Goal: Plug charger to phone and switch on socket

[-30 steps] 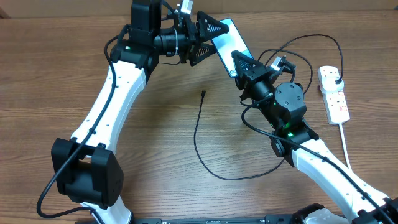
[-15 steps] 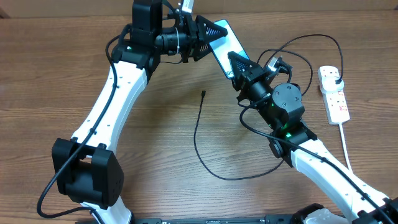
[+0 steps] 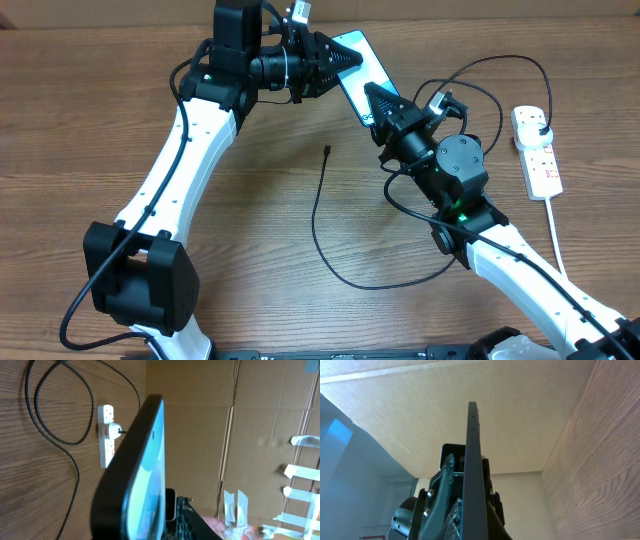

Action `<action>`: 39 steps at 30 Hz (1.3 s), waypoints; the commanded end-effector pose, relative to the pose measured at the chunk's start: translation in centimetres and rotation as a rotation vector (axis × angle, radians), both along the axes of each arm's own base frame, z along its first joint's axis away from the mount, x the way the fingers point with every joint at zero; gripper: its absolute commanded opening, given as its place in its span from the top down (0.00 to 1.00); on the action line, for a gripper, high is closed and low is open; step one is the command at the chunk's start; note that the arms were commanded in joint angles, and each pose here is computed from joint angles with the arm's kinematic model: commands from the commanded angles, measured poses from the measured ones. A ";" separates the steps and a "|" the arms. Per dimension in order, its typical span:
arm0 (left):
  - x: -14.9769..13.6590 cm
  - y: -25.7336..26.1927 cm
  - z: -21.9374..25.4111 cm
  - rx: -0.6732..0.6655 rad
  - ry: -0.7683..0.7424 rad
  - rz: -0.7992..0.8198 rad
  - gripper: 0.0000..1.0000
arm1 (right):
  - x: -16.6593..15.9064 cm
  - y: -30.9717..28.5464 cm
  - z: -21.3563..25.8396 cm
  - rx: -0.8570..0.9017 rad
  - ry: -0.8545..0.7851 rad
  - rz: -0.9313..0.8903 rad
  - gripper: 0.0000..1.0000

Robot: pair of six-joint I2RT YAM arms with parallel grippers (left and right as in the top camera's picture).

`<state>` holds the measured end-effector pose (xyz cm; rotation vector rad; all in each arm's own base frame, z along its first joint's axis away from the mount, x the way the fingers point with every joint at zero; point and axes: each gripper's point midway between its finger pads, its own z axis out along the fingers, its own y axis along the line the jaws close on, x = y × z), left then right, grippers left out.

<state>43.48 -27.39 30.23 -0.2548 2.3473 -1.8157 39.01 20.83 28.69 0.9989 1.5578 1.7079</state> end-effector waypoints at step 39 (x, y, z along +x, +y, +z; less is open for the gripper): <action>0.6 -0.8 -0.6 0.023 0.012 0.043 0.83 | -1.3 2.3 1.7 0.050 0.007 0.090 0.96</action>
